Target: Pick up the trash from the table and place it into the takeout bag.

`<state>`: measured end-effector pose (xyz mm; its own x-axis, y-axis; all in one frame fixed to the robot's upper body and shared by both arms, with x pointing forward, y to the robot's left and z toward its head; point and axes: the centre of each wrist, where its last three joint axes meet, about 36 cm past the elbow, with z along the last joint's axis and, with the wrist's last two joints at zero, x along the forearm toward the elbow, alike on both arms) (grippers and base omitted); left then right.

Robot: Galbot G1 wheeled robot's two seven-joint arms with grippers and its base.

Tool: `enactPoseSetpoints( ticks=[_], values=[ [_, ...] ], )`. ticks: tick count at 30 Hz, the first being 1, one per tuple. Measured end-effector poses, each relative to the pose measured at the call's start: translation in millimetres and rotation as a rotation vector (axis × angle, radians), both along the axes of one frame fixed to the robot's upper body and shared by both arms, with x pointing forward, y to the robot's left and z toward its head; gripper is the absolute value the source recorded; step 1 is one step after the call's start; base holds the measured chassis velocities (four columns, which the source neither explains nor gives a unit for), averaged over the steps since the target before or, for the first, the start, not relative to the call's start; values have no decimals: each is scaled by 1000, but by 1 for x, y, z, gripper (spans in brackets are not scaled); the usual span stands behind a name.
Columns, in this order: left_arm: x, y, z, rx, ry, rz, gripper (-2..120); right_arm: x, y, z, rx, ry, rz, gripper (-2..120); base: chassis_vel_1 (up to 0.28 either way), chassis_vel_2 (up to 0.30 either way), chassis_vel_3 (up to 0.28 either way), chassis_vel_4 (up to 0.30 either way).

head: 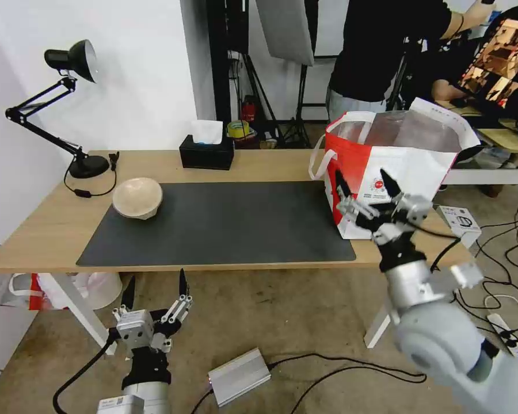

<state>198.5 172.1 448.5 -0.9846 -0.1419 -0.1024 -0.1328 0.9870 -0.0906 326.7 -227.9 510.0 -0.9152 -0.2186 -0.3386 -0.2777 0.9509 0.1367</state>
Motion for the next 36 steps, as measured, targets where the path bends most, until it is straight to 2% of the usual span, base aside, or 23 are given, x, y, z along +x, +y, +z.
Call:
enactPoseSetpoints(
  ticks=[14,22,36],
  values=[
    [-1,-1,0,-2,3,-1,95,-44,12,-36,-43,61,-86,100,0,0,0,0],
    [-1,-2,0,-5,2,-4,95,-72,21,-61,-71,136,-117,100,0,0,0,0],
    [0,-1,2,-5,-2,-1,95,-95,27,-75,-109,193,-175,100,0,0,0,0]
  ],
)
